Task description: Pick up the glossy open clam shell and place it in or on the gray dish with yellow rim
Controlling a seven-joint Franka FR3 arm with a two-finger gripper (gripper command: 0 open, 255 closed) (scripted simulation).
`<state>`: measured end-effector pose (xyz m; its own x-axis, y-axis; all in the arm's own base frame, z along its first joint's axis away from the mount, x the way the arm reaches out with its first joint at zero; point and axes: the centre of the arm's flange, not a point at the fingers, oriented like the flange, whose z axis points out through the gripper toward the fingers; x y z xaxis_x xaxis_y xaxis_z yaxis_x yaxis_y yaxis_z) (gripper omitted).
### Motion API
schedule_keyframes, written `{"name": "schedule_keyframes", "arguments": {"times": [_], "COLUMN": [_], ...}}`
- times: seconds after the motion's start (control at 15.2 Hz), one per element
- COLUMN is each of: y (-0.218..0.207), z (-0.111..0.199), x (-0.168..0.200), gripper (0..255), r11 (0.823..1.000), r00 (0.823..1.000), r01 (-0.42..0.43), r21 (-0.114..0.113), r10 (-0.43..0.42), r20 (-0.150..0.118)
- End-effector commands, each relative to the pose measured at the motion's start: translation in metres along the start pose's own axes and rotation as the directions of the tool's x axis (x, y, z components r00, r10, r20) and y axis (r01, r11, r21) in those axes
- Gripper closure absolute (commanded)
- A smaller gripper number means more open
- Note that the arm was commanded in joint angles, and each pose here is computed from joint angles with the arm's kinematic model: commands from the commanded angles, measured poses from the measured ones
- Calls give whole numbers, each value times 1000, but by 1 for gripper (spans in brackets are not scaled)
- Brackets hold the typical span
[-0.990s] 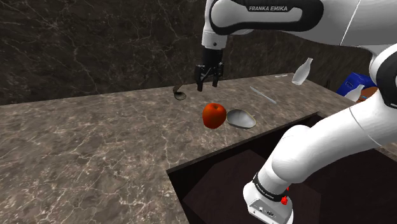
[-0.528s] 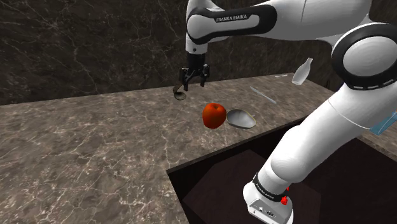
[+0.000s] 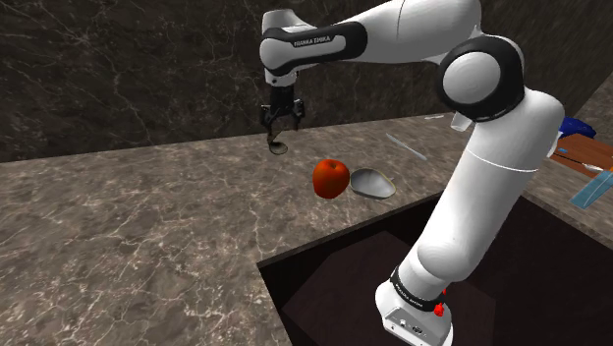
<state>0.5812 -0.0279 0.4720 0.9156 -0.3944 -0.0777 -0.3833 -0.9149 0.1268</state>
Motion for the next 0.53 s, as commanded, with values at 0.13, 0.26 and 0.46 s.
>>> {"name": "schedule_keyframes", "arguments": {"times": [0.13,0.26,0.46], "y": [0,0,2], "z": [19,27,39], "x": [52,77,115], "gripper": [0,0,0], "r11": [997,992,983], "r00": [997,994,986], "r01": [-76,-113,-168], "r21": [-34,-50,-74], "r10": [76,113,167], "r20": [-6,-10,-17]}}
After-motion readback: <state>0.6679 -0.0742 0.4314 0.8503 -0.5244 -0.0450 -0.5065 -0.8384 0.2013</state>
